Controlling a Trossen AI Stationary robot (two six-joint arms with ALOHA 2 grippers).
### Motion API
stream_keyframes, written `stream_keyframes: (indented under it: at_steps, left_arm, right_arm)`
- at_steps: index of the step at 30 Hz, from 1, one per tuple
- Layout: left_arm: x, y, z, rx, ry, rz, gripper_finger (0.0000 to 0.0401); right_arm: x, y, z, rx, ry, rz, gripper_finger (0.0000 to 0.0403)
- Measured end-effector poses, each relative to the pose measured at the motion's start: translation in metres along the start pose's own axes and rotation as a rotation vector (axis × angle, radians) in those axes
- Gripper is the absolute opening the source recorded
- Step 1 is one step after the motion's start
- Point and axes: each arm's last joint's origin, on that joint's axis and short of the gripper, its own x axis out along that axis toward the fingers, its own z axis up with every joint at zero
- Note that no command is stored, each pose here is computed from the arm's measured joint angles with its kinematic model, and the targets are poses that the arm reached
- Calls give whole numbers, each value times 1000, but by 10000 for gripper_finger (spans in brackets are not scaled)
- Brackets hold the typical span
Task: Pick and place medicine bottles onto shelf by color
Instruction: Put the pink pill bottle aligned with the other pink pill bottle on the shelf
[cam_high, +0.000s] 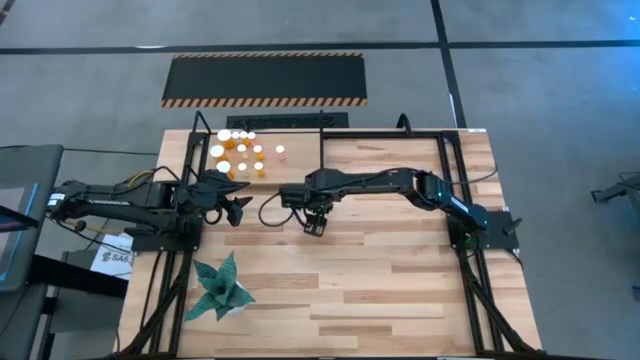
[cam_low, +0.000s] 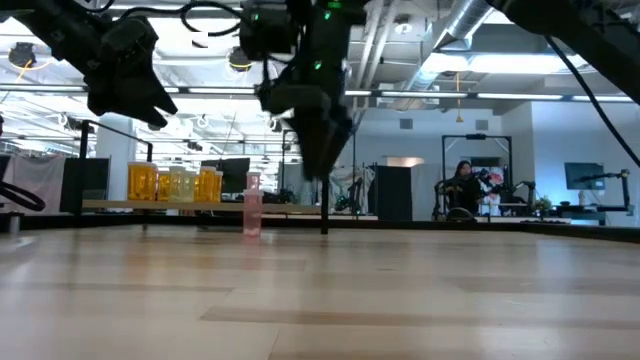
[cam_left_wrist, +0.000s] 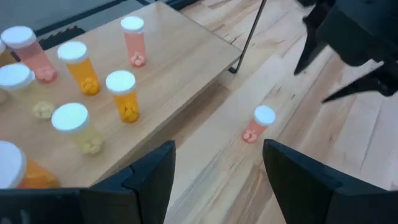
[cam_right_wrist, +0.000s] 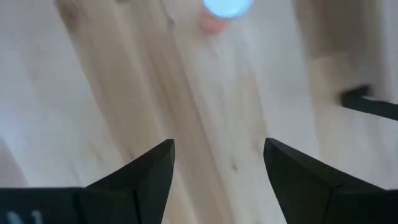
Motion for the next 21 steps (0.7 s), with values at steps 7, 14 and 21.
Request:
stream_keyframes:
  at_steps: [7, 14, 21]
  left_arm:
    - [-1, -7, 11, 50, -105, -67, 229]
    - [-2, -9, 16, 48, -152, -94, 229]
    - [-2, -9, 16, 35, -154, -90, 229]
  right_arm:
    - [-25, -6, -16, -91, 111, -320, 270]
    - [-45, -19, -36, -128, 139, -445, 270]
    - [-63, -51, -114, -52, 175, -478, 270]
